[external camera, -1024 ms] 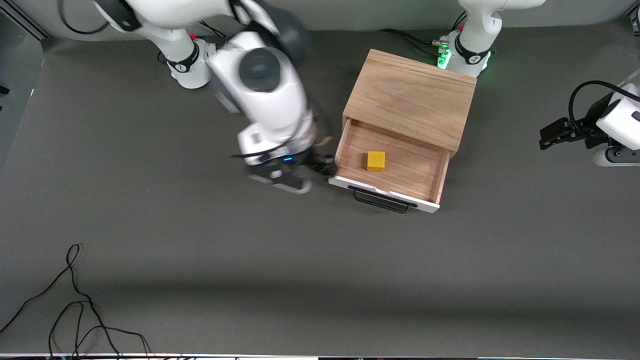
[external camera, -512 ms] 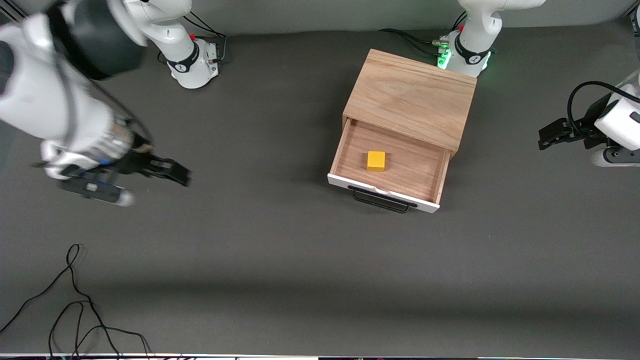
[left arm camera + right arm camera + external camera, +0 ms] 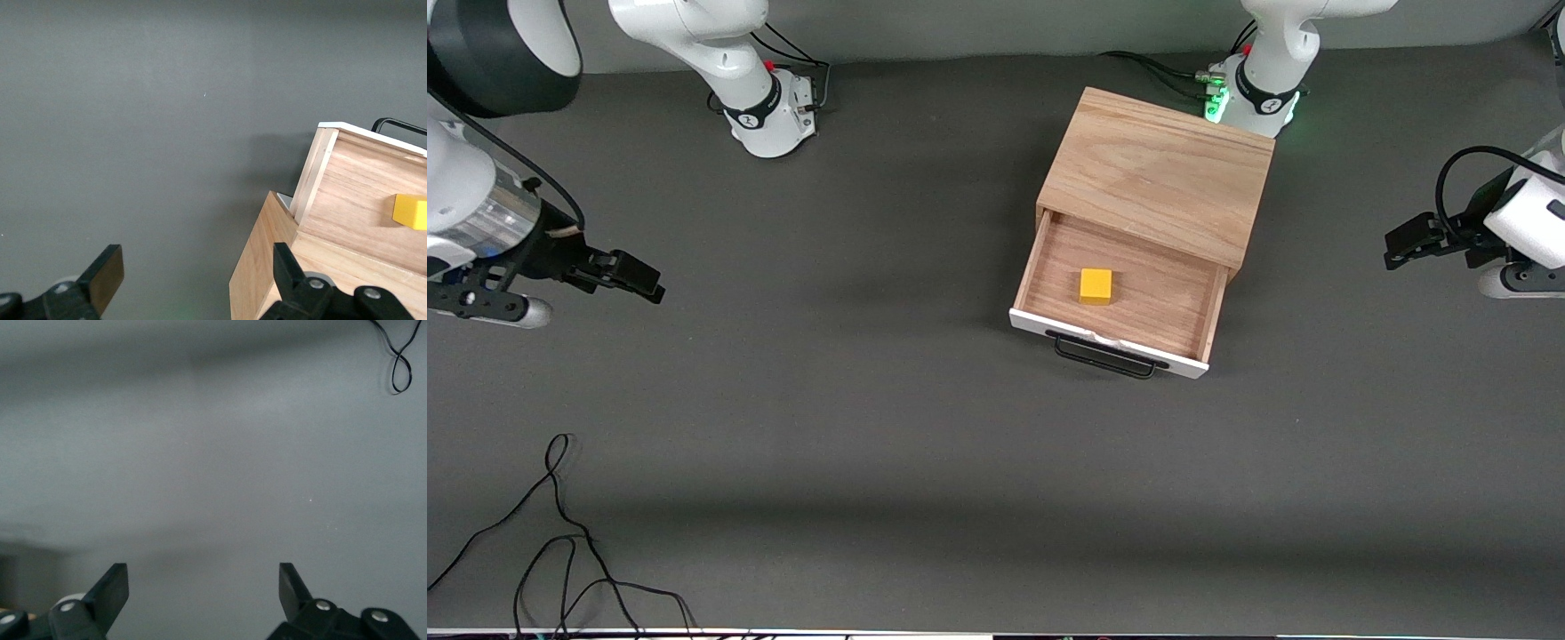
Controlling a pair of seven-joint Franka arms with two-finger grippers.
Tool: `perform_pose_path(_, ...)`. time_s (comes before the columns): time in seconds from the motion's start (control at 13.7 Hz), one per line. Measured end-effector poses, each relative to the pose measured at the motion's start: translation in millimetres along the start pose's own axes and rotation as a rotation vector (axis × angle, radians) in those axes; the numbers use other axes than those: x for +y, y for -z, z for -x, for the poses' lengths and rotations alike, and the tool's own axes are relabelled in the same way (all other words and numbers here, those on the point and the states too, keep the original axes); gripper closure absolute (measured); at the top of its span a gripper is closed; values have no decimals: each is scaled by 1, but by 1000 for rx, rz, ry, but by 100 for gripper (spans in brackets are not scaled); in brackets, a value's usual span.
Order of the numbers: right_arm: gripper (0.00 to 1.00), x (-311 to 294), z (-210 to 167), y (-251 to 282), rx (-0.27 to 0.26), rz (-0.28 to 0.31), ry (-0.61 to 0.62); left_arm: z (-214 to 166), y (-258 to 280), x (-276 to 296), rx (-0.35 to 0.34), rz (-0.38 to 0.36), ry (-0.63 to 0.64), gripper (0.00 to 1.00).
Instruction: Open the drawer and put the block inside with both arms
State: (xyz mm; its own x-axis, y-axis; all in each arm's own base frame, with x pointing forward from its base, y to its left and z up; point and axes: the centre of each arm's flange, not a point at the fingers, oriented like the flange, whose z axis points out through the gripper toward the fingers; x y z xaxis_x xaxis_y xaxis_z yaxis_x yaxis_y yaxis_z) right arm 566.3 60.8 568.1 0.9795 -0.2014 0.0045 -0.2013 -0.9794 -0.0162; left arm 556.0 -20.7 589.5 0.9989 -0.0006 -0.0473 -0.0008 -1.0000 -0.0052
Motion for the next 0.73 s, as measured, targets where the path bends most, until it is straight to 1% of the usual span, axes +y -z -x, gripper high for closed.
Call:
perform_pose_path(0.15, 0, -3, 1, -10, -2, 5, 14, -1, -1, 0, 0, 0, 0, 0)
perform_pose_path(0.37, 0, -2, 2, -7, 4, 4, 49, -1, 0, 0, 7, 0, 0, 0)
perform_pose_path(0.51, 0, -1, 1, -6, 13, 1, 52, -2, 0, 1, 10, 0, -1, 0)
perform_pose_path(0.73, 0, 4, -3, -7, 29, -3, 99, -2, 0, 1, 13, 0, -1, 0)
